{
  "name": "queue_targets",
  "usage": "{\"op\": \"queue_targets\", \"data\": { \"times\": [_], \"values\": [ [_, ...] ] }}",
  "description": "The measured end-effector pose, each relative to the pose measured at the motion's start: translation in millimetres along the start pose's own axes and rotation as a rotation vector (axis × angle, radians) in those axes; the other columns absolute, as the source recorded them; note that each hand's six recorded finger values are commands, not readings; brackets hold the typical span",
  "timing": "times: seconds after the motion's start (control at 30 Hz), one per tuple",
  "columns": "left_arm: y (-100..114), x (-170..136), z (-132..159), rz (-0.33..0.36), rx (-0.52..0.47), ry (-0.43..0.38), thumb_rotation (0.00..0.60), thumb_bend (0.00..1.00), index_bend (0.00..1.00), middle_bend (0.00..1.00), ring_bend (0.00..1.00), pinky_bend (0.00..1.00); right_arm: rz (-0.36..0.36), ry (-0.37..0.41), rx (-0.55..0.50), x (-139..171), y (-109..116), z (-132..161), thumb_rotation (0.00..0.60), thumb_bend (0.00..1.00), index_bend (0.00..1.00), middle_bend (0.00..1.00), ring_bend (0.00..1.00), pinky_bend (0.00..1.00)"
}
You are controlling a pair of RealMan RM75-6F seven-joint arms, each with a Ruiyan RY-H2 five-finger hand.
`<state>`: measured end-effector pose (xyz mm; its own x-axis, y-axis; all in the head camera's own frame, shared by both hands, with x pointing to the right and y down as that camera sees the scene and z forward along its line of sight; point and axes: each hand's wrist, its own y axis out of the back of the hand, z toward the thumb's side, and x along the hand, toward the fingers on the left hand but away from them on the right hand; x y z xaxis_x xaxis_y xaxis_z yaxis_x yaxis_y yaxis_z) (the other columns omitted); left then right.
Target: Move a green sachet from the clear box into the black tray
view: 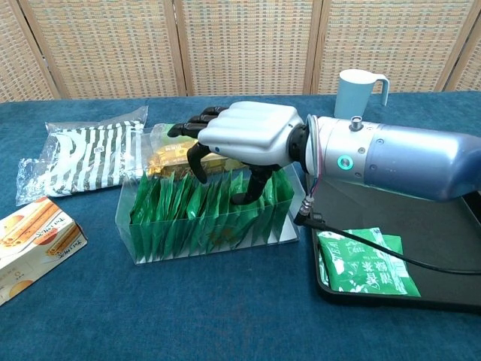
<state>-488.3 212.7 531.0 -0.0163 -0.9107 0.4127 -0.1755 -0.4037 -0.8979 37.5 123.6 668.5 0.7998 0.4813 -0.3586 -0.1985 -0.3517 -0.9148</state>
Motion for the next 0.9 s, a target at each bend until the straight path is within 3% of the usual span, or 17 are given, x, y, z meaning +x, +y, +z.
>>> {"op": "queue_targets", "data": {
  "times": [0.33, 0.9],
  "values": [
    [0, 0, -1, -0.001, -0.002, 0.001, 0.6, 0.1, 0.0, 0.0, 0.0, 0.0, 0.021, -0.002, 0.016, 1, -11, 0, 0.6, 0.47, 0.45, 0.09, 0.0, 0.07],
    [0, 1, 0, -0.003, -0.003, 0.0, 0.6, 0.09, 0.0, 0.0, 0.0, 0.0, 0.007, -0.016, 0.008, 3, -21, -1, 0.6, 0.55, 0.56, 0.05, 0.0, 0.09]
  ]
}}
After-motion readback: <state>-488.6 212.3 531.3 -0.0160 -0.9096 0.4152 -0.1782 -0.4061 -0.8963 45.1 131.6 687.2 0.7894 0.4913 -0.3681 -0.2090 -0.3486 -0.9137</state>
